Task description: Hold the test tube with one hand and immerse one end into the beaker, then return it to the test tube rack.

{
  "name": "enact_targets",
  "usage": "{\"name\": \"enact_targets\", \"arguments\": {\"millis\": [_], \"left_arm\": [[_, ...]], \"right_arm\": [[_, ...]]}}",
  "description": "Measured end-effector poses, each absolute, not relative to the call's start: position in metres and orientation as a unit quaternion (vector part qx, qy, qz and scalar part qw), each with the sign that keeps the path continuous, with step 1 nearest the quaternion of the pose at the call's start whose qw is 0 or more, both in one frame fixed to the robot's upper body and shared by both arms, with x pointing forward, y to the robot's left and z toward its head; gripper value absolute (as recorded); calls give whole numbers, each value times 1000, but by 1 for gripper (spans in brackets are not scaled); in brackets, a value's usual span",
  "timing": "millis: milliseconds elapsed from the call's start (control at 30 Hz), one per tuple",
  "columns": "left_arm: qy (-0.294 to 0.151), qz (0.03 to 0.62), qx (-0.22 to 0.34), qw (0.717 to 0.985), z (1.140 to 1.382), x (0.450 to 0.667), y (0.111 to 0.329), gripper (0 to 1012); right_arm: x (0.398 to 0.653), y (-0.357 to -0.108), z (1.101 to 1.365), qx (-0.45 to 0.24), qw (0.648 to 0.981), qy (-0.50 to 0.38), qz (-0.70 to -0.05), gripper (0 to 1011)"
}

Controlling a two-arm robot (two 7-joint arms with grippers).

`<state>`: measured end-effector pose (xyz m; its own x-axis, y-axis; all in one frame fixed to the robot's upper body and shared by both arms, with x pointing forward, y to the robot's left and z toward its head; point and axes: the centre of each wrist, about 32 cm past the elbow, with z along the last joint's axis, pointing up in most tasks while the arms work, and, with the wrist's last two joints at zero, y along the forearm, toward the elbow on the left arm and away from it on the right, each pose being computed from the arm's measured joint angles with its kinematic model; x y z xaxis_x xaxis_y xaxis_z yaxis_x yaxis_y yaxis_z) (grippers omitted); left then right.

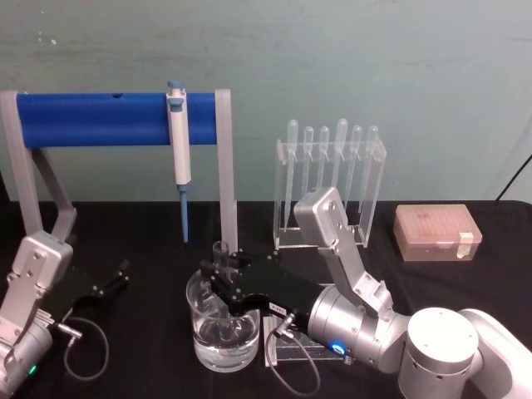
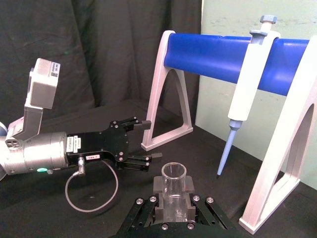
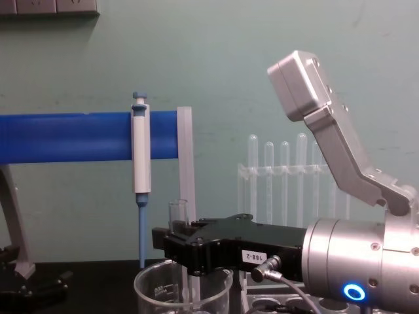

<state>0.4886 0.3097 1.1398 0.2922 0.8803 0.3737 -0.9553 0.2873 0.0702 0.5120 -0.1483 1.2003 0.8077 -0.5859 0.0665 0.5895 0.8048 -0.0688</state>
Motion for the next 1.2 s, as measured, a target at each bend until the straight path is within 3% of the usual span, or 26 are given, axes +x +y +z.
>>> {"name": "enact_targets", "arguments": {"millis": [833,1200], "left_arm": [[-132,580,141,791,1140,489,310,1000],[-132,580,141,791,1140,489,310,1000]], "right_arm": [[512,-148,1201,-43,950,-22,-309,225],[509,-156,1222,-27,949,-36,-312,225]]}}
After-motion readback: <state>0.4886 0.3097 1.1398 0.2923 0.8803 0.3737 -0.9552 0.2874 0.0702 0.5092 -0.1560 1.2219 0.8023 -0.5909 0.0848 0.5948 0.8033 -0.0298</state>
